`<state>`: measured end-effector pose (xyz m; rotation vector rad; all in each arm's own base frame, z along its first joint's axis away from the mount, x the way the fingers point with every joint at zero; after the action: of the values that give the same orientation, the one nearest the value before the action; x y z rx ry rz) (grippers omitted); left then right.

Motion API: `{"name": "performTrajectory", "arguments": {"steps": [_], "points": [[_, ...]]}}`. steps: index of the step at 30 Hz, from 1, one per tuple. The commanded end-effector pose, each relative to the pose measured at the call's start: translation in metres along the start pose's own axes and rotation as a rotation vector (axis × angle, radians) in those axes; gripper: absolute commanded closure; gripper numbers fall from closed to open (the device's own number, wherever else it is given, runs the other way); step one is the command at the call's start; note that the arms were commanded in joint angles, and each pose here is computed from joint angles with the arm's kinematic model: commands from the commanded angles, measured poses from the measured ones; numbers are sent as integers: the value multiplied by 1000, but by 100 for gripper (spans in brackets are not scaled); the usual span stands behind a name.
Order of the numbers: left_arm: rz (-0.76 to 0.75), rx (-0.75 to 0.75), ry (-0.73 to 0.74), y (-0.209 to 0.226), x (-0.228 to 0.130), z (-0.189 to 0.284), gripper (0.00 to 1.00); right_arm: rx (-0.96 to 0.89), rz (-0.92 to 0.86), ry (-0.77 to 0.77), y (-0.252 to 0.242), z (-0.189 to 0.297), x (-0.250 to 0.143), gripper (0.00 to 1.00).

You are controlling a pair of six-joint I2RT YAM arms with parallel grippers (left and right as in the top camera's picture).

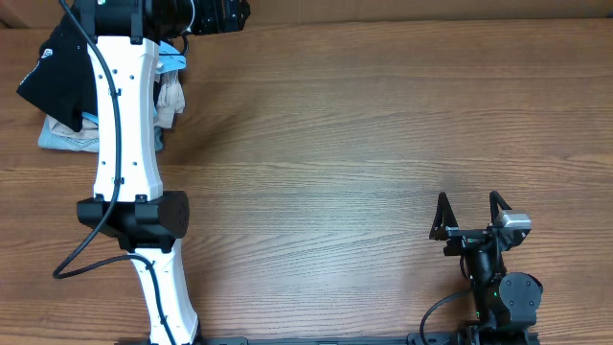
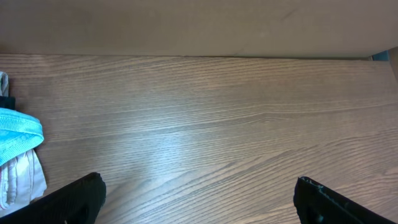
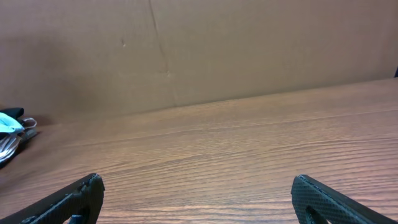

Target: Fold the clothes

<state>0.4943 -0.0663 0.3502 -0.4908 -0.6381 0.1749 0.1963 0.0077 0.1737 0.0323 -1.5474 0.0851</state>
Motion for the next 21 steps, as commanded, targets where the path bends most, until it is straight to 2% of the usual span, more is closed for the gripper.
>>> {"name": "performTrajectory", "arguments": {"steps": [1,6,10,15,19,21], "points": [[11,-3,5,-3,-2,-2,0,-3,-2,-7,0,0,-1,0],[9,-2,6,-9,-9,16,0,-3,-2,-7,0,0,-1,0],[32,38,61,-5,-37,38,0,-3,-2,-7,0,0,-1,0],[55,239,66,26,-78,74,0,-3,-2,-7,0,0,-1,0],[41,373,-14,43,-103,111,0,-3,-2,-7,0,0,-1,0],[30,387,-72,46,-113,124,0,-3,-2,-7,0,0,-1,0]]}}
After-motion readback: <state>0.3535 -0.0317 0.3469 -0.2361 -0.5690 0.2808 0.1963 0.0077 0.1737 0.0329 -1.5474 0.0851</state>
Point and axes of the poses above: each gripper's point midway between its finger pads, its own z axis back along the fingers, its own y axis along the line the jaws close on, x = y × z, the point moved 5 cm from there along z, back along the fingers, and after that the axes turned 12 degrees about z, right-handed, at the moved point
